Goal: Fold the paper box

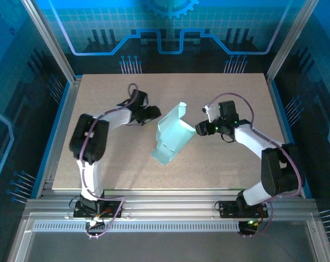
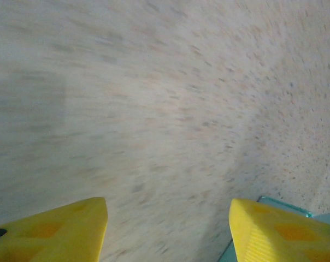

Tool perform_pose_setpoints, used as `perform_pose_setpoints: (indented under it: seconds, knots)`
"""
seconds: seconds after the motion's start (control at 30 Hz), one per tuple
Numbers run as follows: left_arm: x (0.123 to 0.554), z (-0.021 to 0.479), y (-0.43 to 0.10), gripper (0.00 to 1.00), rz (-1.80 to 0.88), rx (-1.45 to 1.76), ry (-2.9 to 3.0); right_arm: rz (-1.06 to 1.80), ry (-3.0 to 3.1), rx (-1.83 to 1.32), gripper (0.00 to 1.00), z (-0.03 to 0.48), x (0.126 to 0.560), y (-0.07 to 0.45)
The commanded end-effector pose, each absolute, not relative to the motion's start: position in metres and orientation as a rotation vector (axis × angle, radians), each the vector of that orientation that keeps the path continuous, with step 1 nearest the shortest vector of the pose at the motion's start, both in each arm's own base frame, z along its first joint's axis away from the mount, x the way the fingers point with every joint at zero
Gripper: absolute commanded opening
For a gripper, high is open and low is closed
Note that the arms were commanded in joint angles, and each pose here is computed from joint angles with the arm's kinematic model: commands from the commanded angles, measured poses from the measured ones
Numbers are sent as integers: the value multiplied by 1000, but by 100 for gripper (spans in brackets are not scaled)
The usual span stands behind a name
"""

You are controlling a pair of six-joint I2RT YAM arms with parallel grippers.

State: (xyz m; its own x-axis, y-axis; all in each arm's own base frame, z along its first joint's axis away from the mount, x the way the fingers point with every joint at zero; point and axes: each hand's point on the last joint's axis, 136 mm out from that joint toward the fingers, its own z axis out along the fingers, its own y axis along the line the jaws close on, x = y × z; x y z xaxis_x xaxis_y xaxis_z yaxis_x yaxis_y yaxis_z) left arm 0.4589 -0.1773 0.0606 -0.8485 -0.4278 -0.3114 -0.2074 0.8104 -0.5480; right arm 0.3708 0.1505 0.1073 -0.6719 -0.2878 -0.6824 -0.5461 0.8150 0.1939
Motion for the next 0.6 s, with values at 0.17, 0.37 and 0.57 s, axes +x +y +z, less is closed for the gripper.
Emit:
perform_pose_setpoints:
  seconds: [0.17,0.37,0.57]
  knots:
    - [387,89,-139,69,-606,-373,2485,448,2239,-1098,60,93,380,169]
    - [348,71,-128,70,-629,-454,2483,354,2238,-1236,57,77,398,183]
    - [338,72,-134,72,-644,-428,2484,413,2193,-1272,55,83,399,194]
